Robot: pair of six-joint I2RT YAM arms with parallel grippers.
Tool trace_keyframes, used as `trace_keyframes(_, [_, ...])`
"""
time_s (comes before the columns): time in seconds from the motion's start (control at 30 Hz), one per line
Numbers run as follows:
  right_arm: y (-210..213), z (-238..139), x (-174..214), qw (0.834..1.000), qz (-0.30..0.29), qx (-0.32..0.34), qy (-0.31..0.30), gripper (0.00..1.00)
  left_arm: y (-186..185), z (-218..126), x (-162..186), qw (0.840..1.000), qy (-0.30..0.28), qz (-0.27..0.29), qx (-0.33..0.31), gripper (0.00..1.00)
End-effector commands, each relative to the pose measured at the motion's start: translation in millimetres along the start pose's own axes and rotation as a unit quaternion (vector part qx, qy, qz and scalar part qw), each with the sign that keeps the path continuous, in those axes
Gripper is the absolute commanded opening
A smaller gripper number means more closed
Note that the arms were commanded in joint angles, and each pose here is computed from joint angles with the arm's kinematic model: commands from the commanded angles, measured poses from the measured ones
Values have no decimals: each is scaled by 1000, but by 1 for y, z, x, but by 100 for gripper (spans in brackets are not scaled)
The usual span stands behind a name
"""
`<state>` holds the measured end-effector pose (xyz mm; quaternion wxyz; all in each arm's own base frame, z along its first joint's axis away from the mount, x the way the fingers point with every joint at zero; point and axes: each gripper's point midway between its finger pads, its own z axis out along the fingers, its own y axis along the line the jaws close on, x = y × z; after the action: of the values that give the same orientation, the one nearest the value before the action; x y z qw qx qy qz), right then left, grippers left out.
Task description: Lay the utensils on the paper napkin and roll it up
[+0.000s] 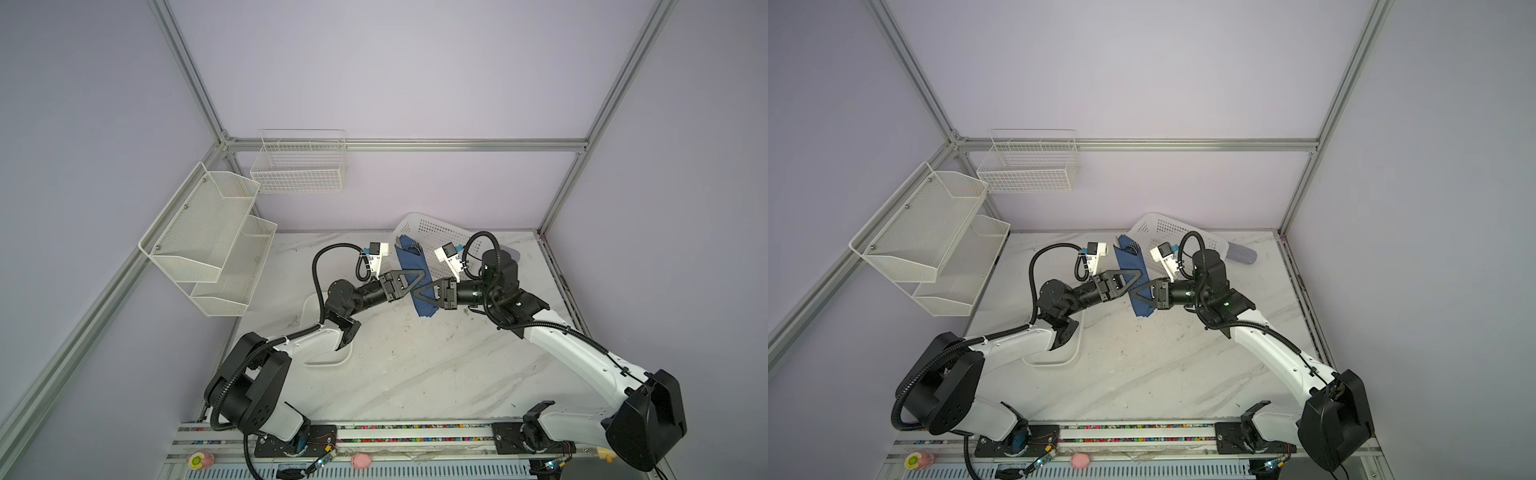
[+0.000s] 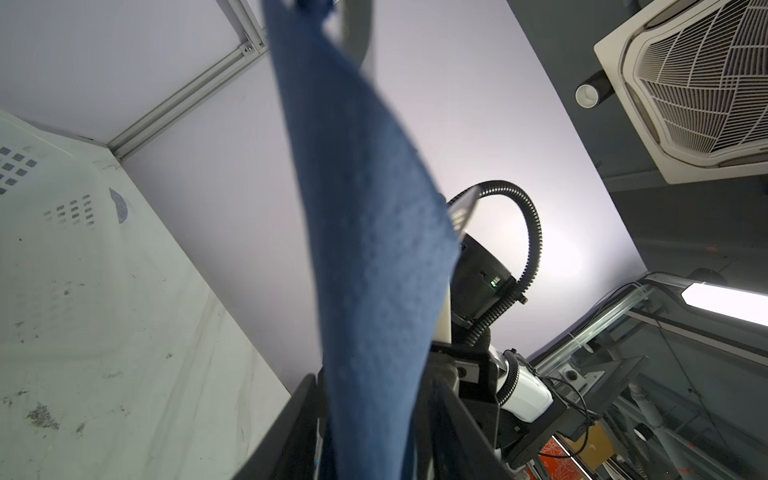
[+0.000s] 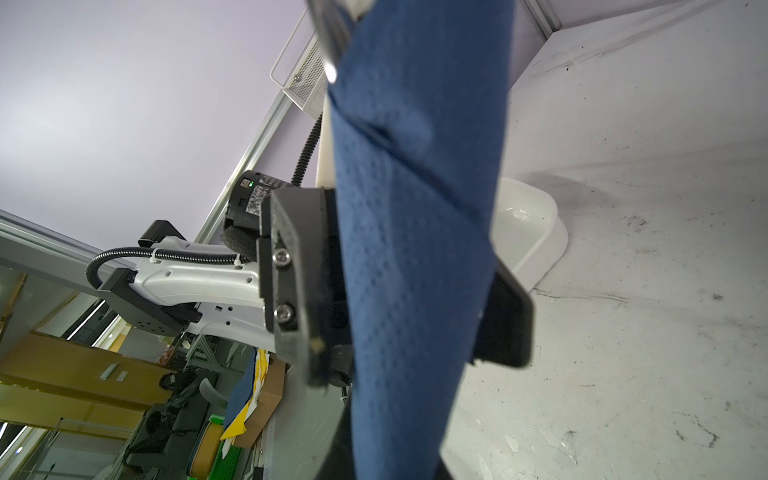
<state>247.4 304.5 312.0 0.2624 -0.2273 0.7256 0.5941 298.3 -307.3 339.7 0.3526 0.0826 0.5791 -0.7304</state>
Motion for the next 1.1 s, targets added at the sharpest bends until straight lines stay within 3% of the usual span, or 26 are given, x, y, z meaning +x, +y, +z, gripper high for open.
trace_keyframes(0.0, [9,-4,-7,999,-29,-17,-13,13,-37,4,-23,997,-31,52,47,34])
trace_keyframes(0.37, [6,-6,-5,1000,-23,-13,-15,15,-49,3,-24,995,-32,66,69,12])
trace_keyframes(0.63, [2,-8,-3,1000,-14,-9,-15,20,-51,1,-25,994,-40,70,72,8])
trace_keyframes(0.83, [6,-14,-7,1000,-12,-10,-24,31,-54,2,-25,994,-37,71,76,8])
trace_keyframes(1.07, [9,-12,-6,1000,-13,-25,-13,32,-55,3,-25,994,-32,69,79,8])
